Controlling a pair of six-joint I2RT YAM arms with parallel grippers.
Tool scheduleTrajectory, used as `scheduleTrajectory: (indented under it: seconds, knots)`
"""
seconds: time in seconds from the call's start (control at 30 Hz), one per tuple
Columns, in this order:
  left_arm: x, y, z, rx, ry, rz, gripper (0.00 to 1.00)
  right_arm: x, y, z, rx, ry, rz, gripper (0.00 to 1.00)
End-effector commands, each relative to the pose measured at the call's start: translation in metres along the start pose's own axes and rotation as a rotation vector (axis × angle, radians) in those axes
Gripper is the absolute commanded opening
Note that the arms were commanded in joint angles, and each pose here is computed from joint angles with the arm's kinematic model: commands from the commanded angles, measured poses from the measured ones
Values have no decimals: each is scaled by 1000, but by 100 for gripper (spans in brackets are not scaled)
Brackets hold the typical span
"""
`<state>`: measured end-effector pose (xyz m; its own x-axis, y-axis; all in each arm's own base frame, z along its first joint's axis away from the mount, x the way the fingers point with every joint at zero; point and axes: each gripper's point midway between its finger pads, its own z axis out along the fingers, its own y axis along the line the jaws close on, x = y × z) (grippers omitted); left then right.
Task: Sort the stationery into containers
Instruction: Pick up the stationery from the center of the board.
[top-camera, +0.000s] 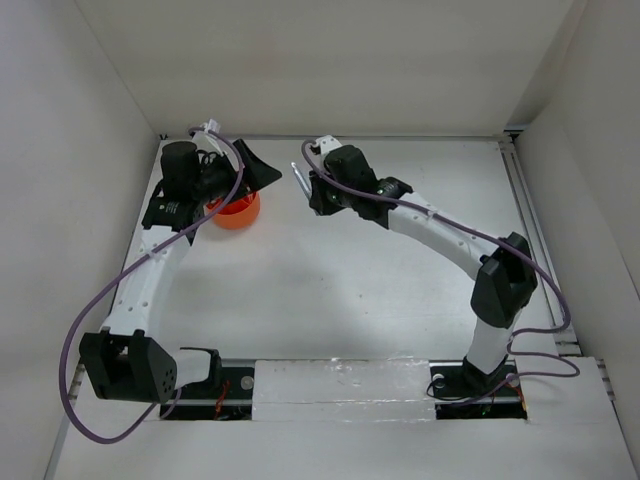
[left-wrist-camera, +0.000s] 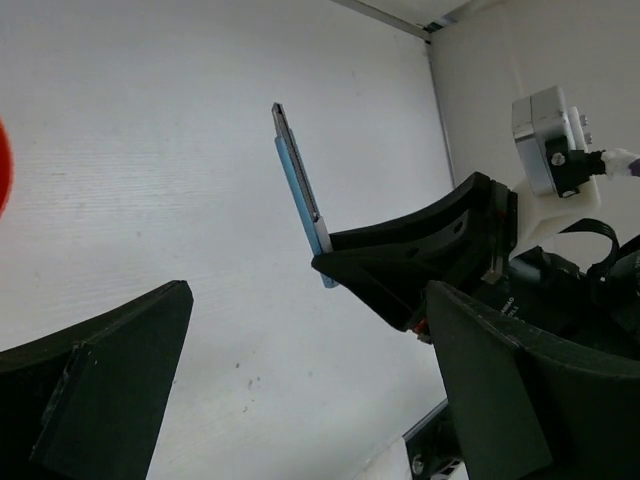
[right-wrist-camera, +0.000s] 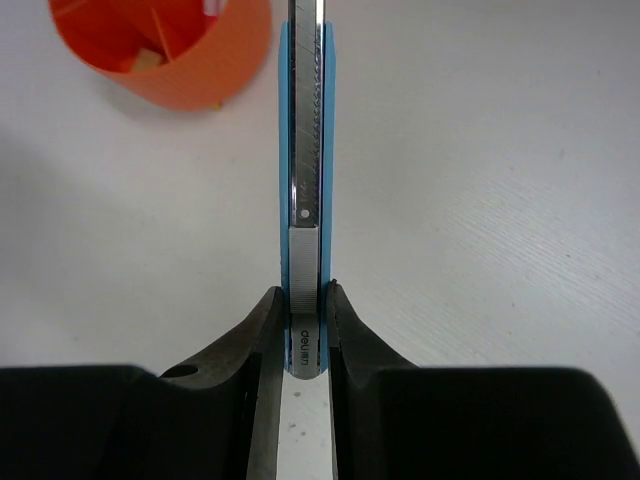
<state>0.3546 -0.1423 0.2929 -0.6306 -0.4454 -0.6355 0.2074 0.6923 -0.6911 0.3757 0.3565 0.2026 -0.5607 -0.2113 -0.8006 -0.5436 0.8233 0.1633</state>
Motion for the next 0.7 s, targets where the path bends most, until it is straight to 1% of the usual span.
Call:
scheduleTrajectory:
  seconds: [0.0, 0.07, 0.23, 0.27, 0.33, 0.4, 0.47, 0.5, 0.67]
  knots:
    - [-11, -30, -10, 130, -44, 52, 100, -33, 41, -17, -123, -98, 0, 0]
    - [-8, -28, -9, 126, -37, 37, 100, -48, 55, -26, -163, -143, -6, 0]
    - [-9, -24, -6, 114, -36, 31, 100, -65, 90, -46, -280, -192, -20, 0]
    - [-7, -21, -3, 109, -29, 26, 100, -64, 92, -47, -291, -189, -21, 0]
    - [-7, -18, -2, 93, -31, 20, 98, -75, 99, -58, -311, -227, -16, 0]
    - [-6, -13, 0, 77, -24, 11, 98, -77, 99, -58, -313, -236, -16, 0]
    - [-6, -13, 0, 76, -24, 11, 97, -78, 104, -64, -324, -244, -20, 0]
    - [-4, -12, 0, 72, -17, 6, 97, -85, 104, -69, -319, -270, -18, 0]
    - [-4, -12, 0, 72, -17, 6, 97, -93, 105, -75, -328, -298, -8, 0]
